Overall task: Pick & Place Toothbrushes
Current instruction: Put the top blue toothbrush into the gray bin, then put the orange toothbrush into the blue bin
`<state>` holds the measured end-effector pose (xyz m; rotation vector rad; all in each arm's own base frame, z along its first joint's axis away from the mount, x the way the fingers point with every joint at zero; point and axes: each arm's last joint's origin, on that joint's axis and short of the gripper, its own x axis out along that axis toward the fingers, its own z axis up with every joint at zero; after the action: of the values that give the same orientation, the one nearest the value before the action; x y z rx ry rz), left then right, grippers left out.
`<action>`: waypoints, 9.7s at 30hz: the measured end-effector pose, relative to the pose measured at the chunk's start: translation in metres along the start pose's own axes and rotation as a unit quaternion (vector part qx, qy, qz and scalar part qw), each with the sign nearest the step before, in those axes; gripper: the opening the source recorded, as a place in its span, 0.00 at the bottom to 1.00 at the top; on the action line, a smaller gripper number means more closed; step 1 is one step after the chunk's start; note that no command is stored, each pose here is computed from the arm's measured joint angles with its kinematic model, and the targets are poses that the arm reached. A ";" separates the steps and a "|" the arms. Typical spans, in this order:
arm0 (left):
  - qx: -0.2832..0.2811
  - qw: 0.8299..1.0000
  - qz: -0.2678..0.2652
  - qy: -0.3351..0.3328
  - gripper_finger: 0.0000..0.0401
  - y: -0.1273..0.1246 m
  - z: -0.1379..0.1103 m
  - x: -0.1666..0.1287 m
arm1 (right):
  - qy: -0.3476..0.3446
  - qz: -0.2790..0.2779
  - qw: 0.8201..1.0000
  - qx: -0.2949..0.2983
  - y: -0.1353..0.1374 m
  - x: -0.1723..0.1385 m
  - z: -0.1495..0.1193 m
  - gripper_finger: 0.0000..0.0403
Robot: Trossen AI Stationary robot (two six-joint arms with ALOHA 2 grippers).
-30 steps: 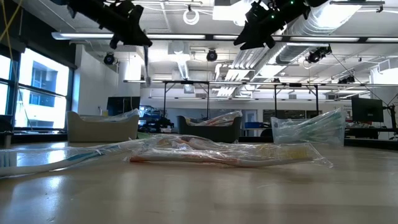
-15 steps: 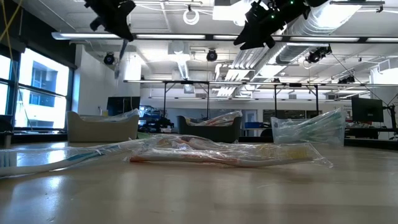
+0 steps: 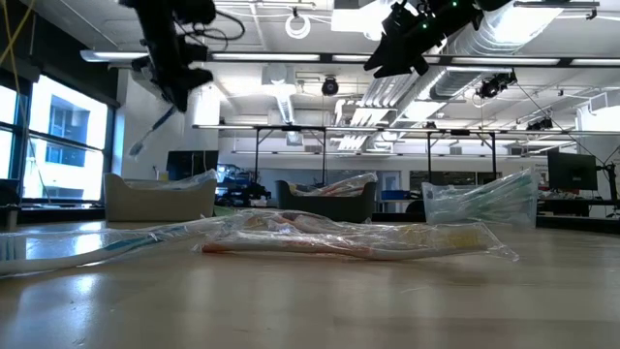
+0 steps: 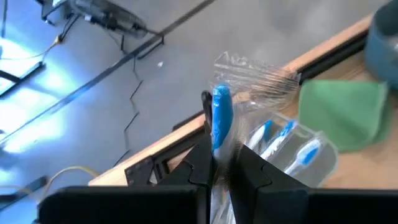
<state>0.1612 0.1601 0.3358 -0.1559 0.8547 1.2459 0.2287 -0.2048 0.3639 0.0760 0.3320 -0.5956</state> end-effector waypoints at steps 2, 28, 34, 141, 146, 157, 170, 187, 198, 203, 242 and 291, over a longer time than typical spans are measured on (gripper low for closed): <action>0.009 1.000 0.008 0.016 0.05 -0.008 -0.003 0.013 | 0.000 0.000 1.000 0.000 0.000 0.000 0.000 0.60; 0.052 0.997 0.035 0.040 0.05 -0.034 -0.041 0.064 | 0.003 0.002 1.000 0.000 0.000 0.000 0.000 0.60; 0.053 0.998 0.018 0.016 0.05 -0.032 -0.026 0.055 | 0.003 0.002 1.000 0.000 0.000 0.000 -0.001 0.60; -0.039 0.893 -0.334 -0.298 0.16 -0.024 -0.030 -0.071 | 0.024 0.004 1.000 -0.003 0.001 0.000 -0.005 0.60; -0.039 0.872 -0.358 -0.332 0.16 -0.015 -0.037 -0.092 | 0.013 0.003 1.000 -0.004 0.001 0.000 -0.003 0.60; -0.110 0.832 -0.376 -0.393 0.16 0.028 -0.055 -0.123 | -0.086 -0.002 0.996 -0.018 -0.001 -0.001 0.017 0.60; -0.060 0.854 -0.360 -0.372 0.16 0.028 -0.063 -0.119 | -0.019 0.014 1.000 -0.018 0.001 0.000 0.004 0.60; -0.040 0.873 -0.361 -0.326 0.16 0.039 -0.093 -0.116 | 0.008 0.069 0.997 -0.024 0.066 0.000 0.001 0.53; -0.087 0.842 -0.386 -0.365 0.16 0.016 -0.133 -0.076 | 0.052 0.108 0.992 -0.041 0.087 -0.030 -0.003 0.43; -0.106 0.824 -0.409 -0.379 0.16 0.024 -0.143 -0.081 | 0.080 0.117 0.990 -0.007 0.095 -0.026 -0.009 0.39; -0.112 0.807 -0.416 -0.404 0.16 0.036 -0.154 -0.088 | 0.392 0.174 0.903 0.029 0.219 0.069 -0.142 0.36; -0.209 0.790 -0.457 -0.351 0.16 0.036 -0.154 -0.087 | 0.357 0.063 0.930 -0.054 0.281 0.091 -0.215 0.17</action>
<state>0.0500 0.0230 0.2978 -0.3788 -0.2005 0.4487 0.3962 0.0135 0.1240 0.2079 1.0608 -0.4022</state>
